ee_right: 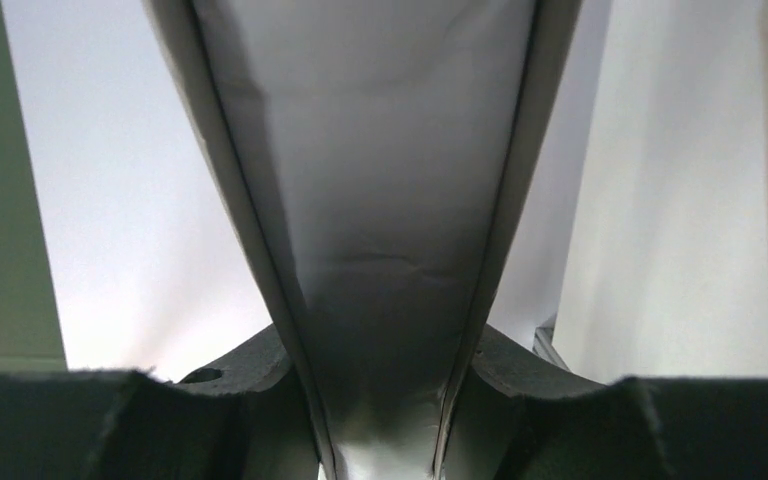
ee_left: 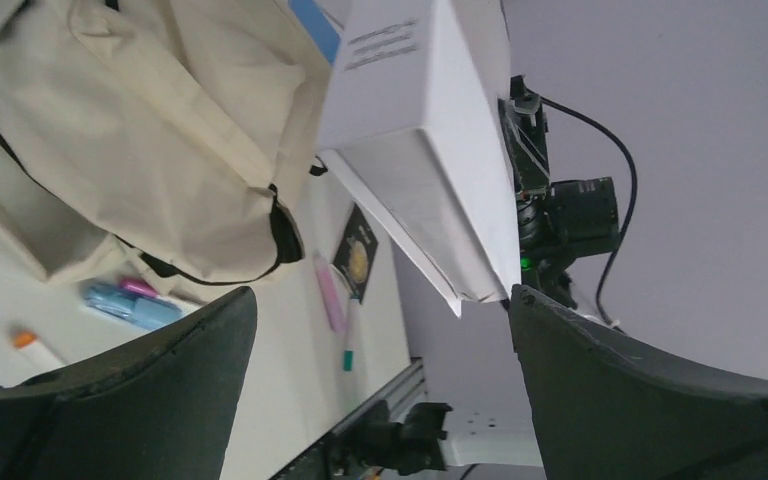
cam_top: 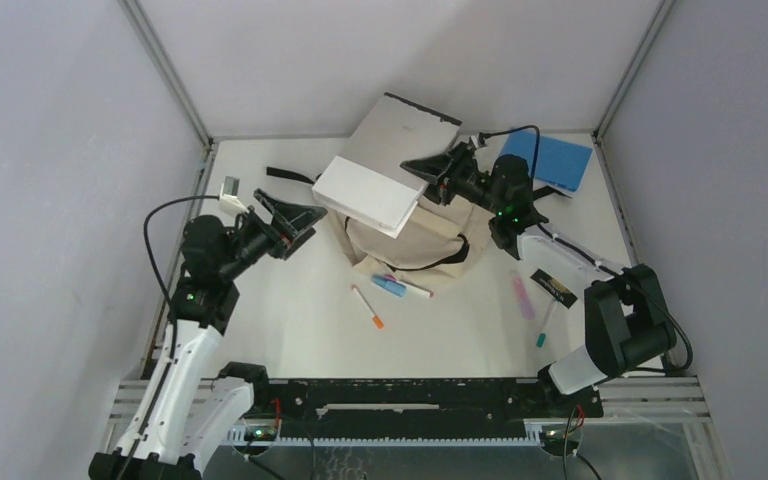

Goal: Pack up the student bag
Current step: Pick up the book from the center of the board.

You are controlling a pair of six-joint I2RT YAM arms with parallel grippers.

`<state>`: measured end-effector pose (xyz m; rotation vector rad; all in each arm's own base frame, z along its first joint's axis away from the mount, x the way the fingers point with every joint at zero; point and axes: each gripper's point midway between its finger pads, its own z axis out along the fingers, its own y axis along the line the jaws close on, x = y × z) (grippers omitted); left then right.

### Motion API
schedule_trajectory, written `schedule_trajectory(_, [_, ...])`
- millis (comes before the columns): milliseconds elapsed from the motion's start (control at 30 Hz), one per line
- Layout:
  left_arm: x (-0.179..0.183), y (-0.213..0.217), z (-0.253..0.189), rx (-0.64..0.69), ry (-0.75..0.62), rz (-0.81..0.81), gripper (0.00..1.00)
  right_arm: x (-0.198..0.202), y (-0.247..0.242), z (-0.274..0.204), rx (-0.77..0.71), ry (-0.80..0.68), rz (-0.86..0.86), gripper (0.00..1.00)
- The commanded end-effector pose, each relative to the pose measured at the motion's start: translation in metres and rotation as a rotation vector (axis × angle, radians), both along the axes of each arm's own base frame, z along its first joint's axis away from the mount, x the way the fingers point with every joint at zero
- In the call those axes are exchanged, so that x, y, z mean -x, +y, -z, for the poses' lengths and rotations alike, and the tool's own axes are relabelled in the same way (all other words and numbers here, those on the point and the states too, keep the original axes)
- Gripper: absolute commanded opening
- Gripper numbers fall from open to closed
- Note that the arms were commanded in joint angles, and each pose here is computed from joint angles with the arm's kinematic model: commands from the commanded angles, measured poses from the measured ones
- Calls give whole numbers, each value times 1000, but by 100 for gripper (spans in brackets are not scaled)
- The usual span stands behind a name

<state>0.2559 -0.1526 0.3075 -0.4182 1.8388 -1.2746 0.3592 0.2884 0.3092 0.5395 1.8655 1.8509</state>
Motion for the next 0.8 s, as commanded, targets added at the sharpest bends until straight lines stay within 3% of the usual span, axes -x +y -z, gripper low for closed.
schedule_trajectory(0, [2,-10,-35,168,-113,56,100,13,12,-51,-146,-177,-50,28])
schedule_trajectory(233, [-4,-17,-36,260,-145,93,100,17,21,-48,-166,-171,-85,29])
schedule_trajectory(600, [-12,-29,-48,244,-194,111,100,26,42,-46,-219,-147,-128,29])
schedule_trajectory(767, [-15,-33,-59,240,-222,106,85,33,57,-43,-264,-144,-165,30])
